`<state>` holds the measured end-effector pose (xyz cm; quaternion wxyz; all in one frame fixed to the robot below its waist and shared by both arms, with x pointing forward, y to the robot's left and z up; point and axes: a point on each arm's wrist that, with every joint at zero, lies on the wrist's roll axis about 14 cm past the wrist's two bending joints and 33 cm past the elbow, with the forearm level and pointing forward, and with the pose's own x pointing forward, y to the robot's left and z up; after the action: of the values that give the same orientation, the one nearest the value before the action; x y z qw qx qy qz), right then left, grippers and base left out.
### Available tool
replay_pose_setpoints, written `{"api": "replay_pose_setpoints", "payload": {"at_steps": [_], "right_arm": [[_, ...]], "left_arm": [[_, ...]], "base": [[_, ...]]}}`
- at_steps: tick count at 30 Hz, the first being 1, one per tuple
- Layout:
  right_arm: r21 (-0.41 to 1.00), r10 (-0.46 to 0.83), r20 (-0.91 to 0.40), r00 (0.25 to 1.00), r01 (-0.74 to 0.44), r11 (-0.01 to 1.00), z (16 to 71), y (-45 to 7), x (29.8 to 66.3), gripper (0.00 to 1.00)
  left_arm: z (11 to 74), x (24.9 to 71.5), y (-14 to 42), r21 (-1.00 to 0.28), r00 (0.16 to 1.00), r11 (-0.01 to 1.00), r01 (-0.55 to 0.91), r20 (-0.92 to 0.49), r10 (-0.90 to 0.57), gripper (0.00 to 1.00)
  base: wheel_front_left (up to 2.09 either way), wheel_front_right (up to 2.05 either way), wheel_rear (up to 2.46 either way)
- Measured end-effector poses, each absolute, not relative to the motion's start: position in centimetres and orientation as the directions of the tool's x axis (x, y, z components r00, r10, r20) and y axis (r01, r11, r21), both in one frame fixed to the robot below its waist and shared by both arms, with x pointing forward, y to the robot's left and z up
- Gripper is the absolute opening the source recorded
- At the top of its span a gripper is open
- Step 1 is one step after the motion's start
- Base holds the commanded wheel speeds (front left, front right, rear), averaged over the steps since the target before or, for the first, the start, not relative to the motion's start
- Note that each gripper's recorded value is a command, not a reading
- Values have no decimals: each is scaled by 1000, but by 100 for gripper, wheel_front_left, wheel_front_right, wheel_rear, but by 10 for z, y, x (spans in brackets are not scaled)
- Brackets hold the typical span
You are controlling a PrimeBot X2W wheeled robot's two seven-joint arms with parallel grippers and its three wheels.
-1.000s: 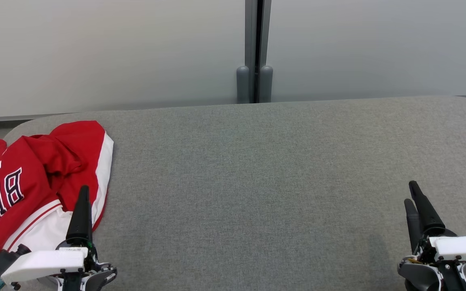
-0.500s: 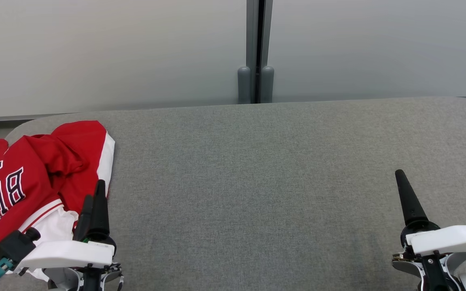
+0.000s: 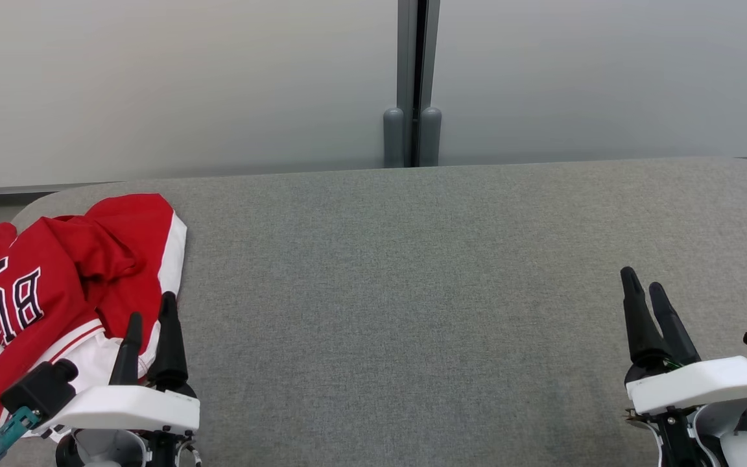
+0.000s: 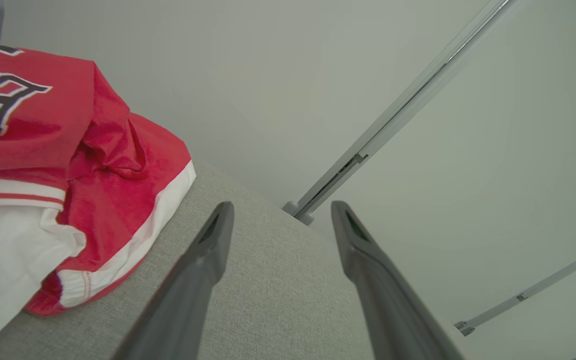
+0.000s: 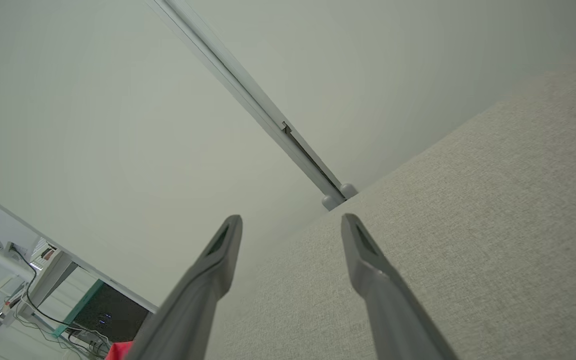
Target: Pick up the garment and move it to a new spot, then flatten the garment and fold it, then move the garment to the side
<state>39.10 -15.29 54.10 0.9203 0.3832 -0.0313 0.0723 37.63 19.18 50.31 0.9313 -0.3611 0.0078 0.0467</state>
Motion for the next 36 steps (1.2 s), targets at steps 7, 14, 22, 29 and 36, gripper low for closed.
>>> {"api": "replay_pose_setpoints", "payload": {"at_steps": [7, 14, 22, 29, 36], "right_arm": [[618, 130, 129, 983, -182, 765, 544, -147, 391, 100], [535, 150, 154, 977, -210, 819, 550, -142, 390, 100], [451, 171, 173, 970, -232, 862, 554, -138, 391, 100], [387, 191, 187, 964, -251, 887, 557, -133, 391, 100], [322, 216, 206, 954, -274, 906, 562, -127, 392, 100]], "left_arm": [[506, 375, 191, -603, 995, 793, -91, -34, 89, 100], [511, 374, 190, -537, 996, 840, -81, -6, 92, 100], [516, 373, 189, -467, 995, 881, -74, 23, 95, 100], [519, 372, 188, -406, 995, 911, -67, 44, 93, 100], [521, 372, 187, -349, 994, 935, -60, 62, 87, 100]], "base": [[0, 0, 0], [0, 0, 0], [0, 0, 0], [0, 0, 0], [0, 0, 0]]}}
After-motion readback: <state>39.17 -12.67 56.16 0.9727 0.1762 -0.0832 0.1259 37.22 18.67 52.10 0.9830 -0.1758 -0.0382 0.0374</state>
